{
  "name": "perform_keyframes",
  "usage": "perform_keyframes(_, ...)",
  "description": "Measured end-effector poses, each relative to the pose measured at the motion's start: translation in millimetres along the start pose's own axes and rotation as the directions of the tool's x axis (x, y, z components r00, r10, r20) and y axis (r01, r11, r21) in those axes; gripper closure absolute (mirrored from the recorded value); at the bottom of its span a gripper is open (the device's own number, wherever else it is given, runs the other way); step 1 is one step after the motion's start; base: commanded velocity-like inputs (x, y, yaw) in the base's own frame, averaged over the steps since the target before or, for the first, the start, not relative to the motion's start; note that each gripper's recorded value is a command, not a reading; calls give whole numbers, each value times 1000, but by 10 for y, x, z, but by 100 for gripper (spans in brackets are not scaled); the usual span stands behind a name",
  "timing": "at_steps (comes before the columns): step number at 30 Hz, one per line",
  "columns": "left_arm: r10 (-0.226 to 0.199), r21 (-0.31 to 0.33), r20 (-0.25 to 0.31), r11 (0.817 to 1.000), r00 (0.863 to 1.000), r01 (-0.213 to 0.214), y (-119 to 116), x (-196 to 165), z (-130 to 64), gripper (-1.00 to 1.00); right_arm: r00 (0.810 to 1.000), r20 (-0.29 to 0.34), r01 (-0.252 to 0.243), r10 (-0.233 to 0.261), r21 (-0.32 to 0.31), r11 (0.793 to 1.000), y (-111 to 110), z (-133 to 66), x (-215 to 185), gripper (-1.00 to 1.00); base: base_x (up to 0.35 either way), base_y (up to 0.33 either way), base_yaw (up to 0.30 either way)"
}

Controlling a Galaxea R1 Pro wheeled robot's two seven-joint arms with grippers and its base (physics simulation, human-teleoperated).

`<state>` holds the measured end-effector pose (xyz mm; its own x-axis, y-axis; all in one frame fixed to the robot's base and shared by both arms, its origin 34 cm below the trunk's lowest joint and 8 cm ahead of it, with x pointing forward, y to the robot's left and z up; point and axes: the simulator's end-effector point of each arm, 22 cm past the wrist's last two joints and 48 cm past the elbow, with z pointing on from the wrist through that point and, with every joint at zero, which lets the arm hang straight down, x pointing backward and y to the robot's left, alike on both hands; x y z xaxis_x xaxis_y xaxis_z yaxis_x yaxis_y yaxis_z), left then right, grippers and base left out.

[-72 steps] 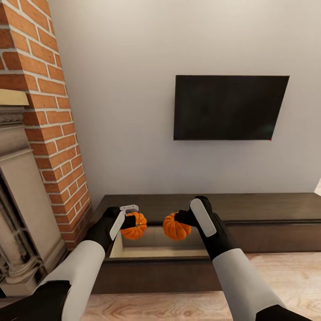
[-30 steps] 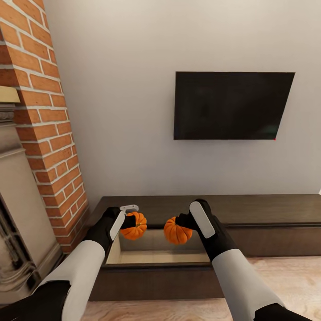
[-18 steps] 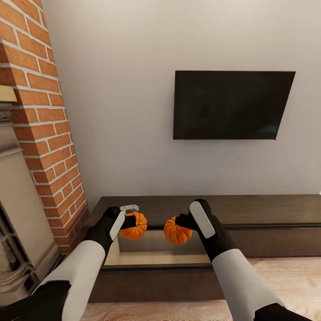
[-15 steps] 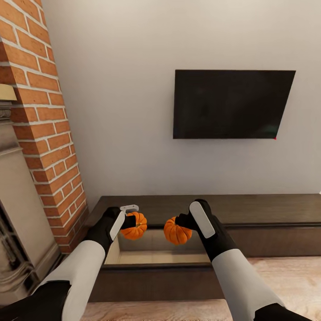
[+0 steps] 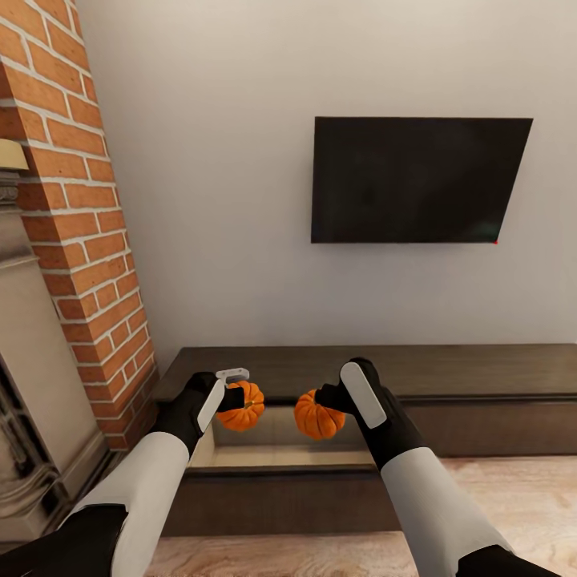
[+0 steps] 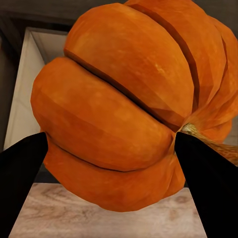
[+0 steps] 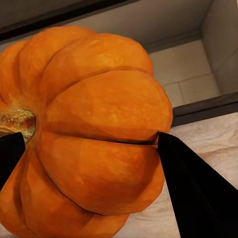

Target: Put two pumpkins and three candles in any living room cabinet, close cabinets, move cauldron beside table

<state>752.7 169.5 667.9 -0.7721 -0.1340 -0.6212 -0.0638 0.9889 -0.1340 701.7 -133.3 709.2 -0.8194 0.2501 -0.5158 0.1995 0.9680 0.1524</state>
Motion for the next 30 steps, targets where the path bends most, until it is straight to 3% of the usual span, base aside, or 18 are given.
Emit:
perform_keyframes(9, 0, 0, 0, 1000, 1000, 0, 28, 146, 122, 100, 1000, 0, 0, 0, 0, 1000, -36, 139, 128, 100, 0, 0, 0)
perform_keyframes(30, 2, 9, 0, 1000, 1000, -2, -40, 155, 118, 100, 1000, 0, -5, 5, -2, 1000, -38, 139, 126, 100, 30, 0, 0)
